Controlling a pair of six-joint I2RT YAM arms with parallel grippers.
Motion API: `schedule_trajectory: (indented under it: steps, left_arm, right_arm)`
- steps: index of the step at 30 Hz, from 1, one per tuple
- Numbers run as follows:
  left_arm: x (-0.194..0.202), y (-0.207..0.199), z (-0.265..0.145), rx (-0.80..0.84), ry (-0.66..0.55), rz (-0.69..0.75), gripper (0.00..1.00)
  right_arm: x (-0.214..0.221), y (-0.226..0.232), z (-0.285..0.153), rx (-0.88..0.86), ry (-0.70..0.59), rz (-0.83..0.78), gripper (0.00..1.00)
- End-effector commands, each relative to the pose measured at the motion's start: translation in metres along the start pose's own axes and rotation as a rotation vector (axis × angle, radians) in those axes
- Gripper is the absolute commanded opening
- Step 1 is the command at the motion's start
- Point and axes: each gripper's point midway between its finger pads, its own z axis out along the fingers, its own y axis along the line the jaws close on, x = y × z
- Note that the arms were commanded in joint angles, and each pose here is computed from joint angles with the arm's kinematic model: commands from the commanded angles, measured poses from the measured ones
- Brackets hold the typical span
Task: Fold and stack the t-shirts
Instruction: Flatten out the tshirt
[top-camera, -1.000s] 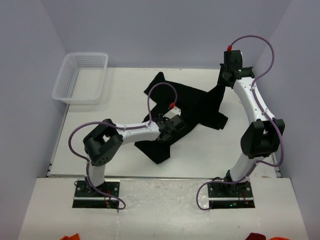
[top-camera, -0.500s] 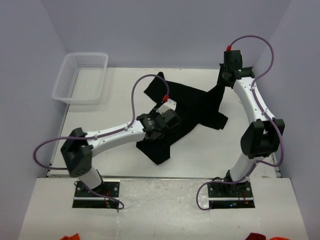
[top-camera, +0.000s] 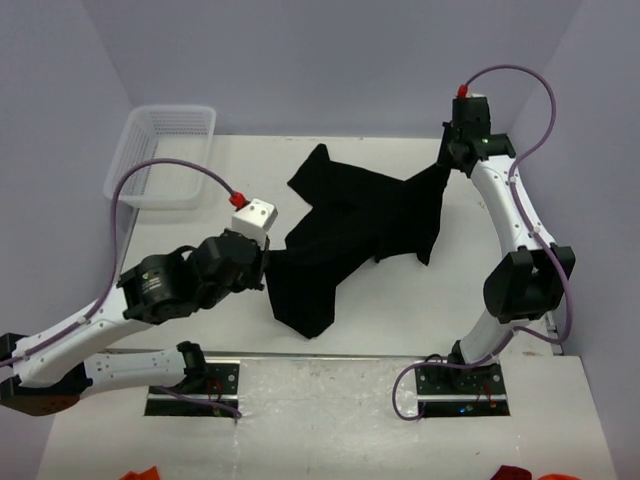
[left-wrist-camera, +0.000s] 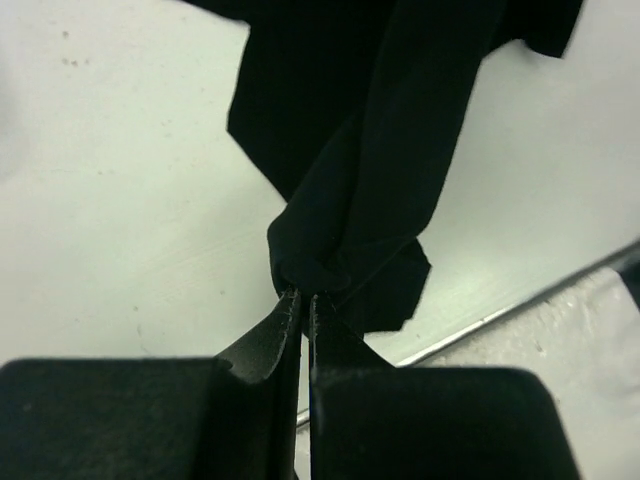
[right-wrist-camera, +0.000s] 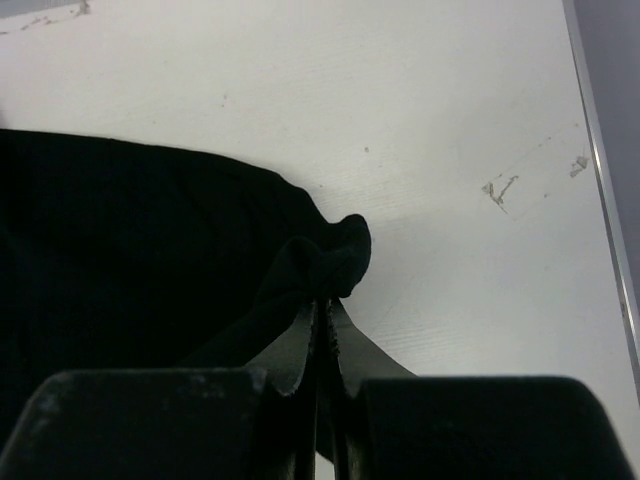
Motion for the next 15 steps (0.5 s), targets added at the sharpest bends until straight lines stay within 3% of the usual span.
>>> schedule_trajectory:
  steps: [1,5,11,15]
  left_arm:
    - [-0.004,-0.006,-0.03,0.15,-0.035,-0.034,0.0]
    - [0.0,-0.021,-0.031,0.228,-0.023,-0.066,0.0]
    - [0.095,-0.037,0.03,0.146,0.263,-0.083,0.0]
    - [0.125,-0.067,0.056,0.252,0.294,-0.139,0.0]
  right_arm:
    - [-0.041,-0.006,-0.043,-0.009,-0.142,0.023,0.0]
    - [-0.047,-0.009,-0.054,-0.004,-0.16,0.023,0.0]
    - [-0.041,-0.005,-0.048,-0.01,-0.134,0.013,0.0]
    - [-0.036,0.0,-0.042,-0.015,-0.113,-0.009,0.0]
